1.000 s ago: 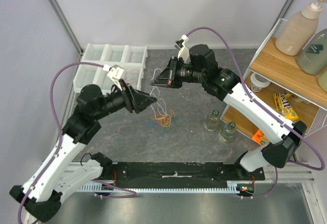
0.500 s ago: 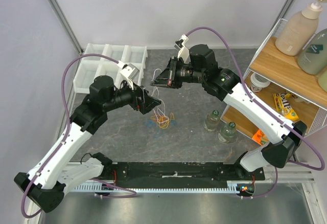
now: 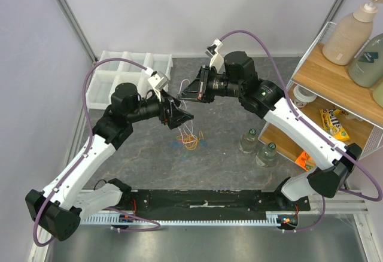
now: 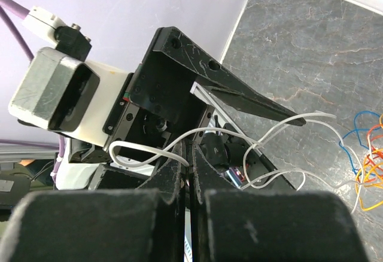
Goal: Untangle the cables
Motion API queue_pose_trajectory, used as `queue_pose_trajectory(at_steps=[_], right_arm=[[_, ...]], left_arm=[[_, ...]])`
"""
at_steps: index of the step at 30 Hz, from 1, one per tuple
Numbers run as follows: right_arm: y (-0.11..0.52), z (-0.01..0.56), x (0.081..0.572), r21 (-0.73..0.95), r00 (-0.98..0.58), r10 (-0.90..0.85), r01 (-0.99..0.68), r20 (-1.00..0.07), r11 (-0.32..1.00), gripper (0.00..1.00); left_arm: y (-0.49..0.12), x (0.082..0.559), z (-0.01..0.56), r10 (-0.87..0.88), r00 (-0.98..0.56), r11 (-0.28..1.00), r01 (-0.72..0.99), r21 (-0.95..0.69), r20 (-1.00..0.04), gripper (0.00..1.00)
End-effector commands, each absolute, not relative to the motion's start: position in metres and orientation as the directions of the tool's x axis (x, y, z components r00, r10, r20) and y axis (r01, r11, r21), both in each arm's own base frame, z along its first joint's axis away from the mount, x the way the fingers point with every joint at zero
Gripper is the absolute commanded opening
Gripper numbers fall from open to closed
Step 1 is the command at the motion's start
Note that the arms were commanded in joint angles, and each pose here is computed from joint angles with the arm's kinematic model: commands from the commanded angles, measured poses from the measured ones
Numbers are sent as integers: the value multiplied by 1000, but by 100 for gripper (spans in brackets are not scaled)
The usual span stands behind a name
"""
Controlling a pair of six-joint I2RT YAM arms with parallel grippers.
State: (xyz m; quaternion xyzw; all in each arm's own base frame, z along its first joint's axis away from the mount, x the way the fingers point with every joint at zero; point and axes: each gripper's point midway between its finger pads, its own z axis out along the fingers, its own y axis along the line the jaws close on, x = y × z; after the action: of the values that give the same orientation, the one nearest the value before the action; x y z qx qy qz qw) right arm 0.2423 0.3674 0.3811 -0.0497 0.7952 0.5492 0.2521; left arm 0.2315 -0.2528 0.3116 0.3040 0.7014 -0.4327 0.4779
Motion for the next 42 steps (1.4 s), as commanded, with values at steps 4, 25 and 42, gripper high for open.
queue_pose_trajectory(at_steps=[4, 25, 42], right_arm=[[365, 414, 239, 850, -840, 230, -405, -491, 337, 0], [249, 335, 256, 520, -715, 1, -508, -699, 687, 70], [267, 161, 225, 392, -761, -289, -573, -581, 720, 77]], left_arm=[[-254, 240, 338, -104, -286, 454, 839, -302, -952, 75], [-234, 233, 360, -211, -338, 535, 746, -397, -917, 2], [-221, 222, 441, -424, -472, 492, 596, -634, -773, 2]])
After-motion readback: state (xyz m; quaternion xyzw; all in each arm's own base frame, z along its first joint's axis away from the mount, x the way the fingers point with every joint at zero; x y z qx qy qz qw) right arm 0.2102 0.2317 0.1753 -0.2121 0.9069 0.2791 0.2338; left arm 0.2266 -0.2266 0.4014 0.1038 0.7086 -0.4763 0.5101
